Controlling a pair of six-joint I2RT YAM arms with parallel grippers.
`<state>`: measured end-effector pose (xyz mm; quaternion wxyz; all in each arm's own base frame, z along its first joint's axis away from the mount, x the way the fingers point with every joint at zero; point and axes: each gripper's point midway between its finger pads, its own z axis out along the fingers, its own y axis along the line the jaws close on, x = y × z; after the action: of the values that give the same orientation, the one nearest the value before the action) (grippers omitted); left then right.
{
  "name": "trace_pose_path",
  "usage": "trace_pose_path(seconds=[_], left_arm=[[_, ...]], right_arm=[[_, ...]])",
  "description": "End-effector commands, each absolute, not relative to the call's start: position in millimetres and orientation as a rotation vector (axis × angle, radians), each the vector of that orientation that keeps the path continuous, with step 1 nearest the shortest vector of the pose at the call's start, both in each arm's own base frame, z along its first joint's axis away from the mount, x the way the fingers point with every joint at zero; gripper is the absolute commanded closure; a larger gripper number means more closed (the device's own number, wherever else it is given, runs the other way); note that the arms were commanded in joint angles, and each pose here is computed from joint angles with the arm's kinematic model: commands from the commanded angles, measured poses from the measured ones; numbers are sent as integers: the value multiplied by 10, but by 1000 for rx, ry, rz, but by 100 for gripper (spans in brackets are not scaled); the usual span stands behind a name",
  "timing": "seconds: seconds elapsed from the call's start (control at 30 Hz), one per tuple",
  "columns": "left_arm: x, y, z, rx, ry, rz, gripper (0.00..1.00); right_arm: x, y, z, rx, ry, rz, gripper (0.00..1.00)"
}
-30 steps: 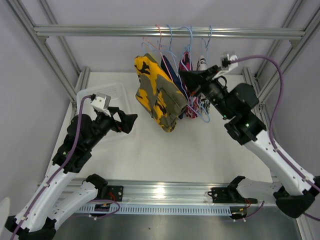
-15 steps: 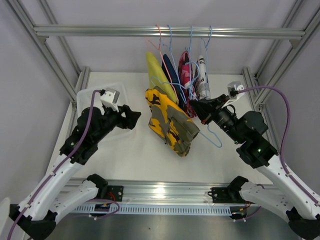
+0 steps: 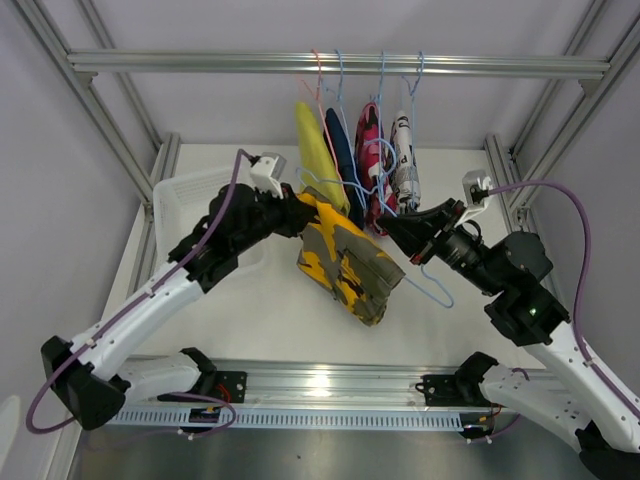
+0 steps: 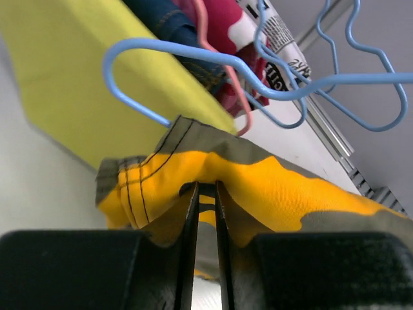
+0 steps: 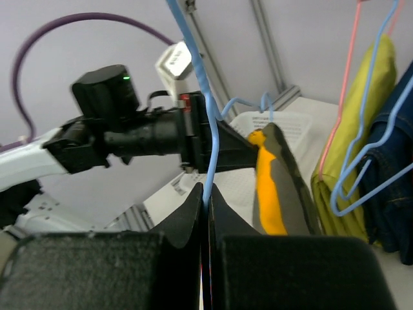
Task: Remove the trousers from the hanger
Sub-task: Pick up the hanger from the clothesline.
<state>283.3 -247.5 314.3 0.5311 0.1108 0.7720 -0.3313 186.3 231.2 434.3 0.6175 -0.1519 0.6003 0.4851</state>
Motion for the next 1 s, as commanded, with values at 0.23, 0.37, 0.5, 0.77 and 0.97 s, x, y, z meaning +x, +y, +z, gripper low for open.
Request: trace_pose_path(seconds=[0.23,0.37,0.5,0.77,0.97], left_arm=[[3179,-2856,3256,247,1806,-776,82],[3228,-2865,3309,251,1799,-758,82],[3230,-2868,3356,264,1794,-750,82],[3250,-2799,3416,323,1800,-668,78],[3274,-2762,3378,355,1817,-615,77]], right_arm=[[1111,2216,5108,-458,1074,1422,100],[1024,2378,4985,-531,1098,1525,100],[1051,2586,4817,-572,1145,1595,100],[919,2951,4665,-709,1180,1692,93],[880,3137,4646,-770,1197,1715,91]])
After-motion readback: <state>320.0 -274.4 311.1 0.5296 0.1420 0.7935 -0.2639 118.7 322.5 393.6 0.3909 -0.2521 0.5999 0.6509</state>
